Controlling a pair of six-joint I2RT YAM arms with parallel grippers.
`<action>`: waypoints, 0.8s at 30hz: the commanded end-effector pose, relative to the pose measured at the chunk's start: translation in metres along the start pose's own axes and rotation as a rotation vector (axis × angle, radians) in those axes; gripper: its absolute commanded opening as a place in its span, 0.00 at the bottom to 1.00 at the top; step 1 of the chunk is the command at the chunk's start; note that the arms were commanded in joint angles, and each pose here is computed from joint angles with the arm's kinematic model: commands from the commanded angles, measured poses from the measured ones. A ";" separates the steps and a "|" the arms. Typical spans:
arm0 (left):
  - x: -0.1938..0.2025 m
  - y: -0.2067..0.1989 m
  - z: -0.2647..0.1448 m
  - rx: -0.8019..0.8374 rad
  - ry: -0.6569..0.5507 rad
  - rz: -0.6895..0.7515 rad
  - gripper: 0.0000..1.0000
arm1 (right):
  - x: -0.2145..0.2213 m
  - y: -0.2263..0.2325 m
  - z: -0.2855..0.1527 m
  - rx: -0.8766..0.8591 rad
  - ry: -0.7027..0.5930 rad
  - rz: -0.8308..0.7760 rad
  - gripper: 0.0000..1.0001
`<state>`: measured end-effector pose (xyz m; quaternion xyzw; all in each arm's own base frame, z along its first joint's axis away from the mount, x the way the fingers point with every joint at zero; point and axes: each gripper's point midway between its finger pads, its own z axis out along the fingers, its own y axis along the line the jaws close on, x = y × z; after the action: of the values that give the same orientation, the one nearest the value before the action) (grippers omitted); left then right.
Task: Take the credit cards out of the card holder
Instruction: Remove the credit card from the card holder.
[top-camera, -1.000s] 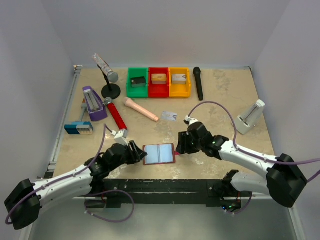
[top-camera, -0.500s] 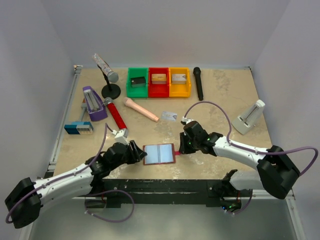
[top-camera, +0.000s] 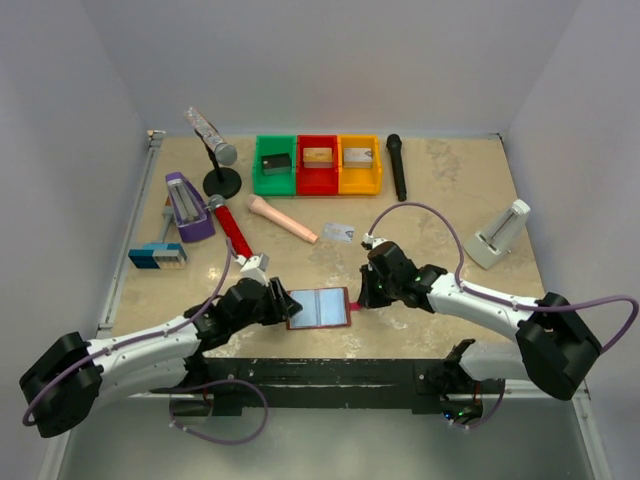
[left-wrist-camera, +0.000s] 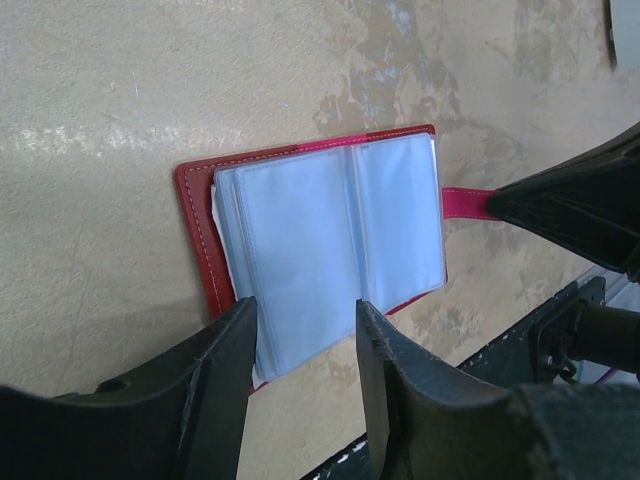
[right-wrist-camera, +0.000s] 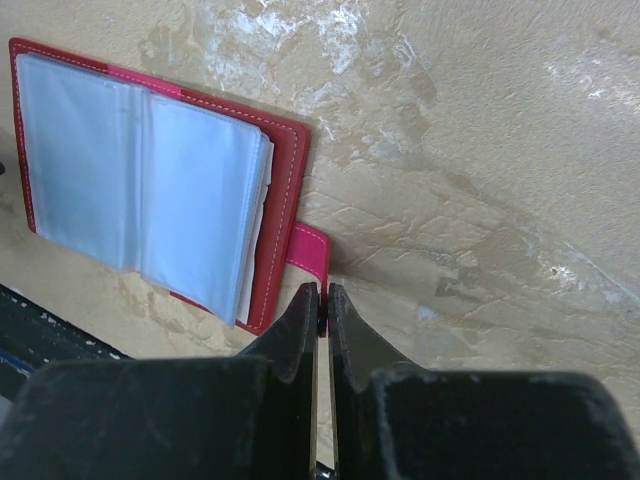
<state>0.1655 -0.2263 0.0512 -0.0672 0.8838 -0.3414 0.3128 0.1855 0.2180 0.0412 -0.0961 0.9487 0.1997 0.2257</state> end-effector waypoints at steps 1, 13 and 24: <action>-0.010 -0.022 0.004 0.057 -0.017 0.023 0.48 | -0.006 0.009 -0.004 -0.037 -0.020 -0.014 0.00; -0.008 -0.022 0.009 0.057 -0.010 0.025 0.48 | -0.001 0.009 0.000 -0.046 -0.002 -0.015 0.00; -0.001 -0.022 0.015 0.060 0.011 0.018 0.48 | -0.001 0.012 0.002 -0.063 0.003 -0.014 0.00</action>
<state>0.1654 -0.2325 0.0333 -0.0619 0.8960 -0.3279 0.2929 0.1812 0.2227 0.0423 -0.1015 0.9472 0.2143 0.2160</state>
